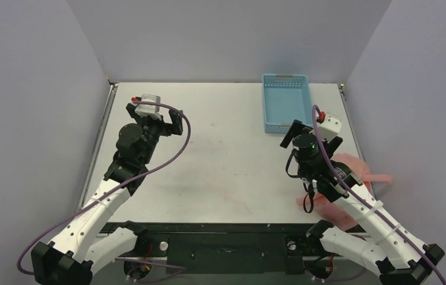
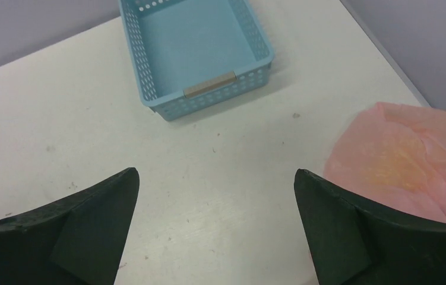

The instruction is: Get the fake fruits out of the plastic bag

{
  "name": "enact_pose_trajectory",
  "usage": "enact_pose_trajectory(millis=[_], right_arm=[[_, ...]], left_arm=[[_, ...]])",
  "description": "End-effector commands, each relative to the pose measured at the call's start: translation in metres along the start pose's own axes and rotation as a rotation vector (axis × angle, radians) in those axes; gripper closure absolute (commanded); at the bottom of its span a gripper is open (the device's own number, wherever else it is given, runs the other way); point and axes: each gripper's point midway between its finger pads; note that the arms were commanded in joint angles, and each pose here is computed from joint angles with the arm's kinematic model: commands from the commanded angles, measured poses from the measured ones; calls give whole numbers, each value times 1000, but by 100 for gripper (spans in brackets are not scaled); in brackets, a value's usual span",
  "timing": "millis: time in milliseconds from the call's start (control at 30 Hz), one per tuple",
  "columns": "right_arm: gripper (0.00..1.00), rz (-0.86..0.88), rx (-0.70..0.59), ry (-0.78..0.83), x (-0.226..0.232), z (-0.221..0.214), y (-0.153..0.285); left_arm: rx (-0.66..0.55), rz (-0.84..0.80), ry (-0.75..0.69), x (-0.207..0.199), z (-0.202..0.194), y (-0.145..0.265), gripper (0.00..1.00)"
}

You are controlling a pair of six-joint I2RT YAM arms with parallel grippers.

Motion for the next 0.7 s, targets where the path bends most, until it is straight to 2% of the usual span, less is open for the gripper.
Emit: enact_pose_trajectory(millis=[0,167,333,433,567,667], right_arm=[[0,-22,64,7,-14,-14,10],[0,-50,106,74,-26,-15,18],[0,-102,111,17,-26,-16,12],[0,-150,145,-20,-29,-34,2],[0,-268,206,-94,-58,-59,-13],[0,-404,226,-124,-95,-68,-22]], left_arm=[[-61,-28,-14,-15,19,-2,2],[-55,-56,-19,-26,17,0,2],[-62,-60,-30,-31,19,4,2],[-59,-54,-44,-31,18,5,2],[-42,-32,-52,-30,10,3,2],[-20,-33,-39,-33,5,-3,2]])
Point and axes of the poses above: each gripper's point midway between its finger pads, its own y axis back along the fingers, its own x axis along the line the jaws close on, z = x × y, and after that the axes turned 9 degrees about y, right-handed
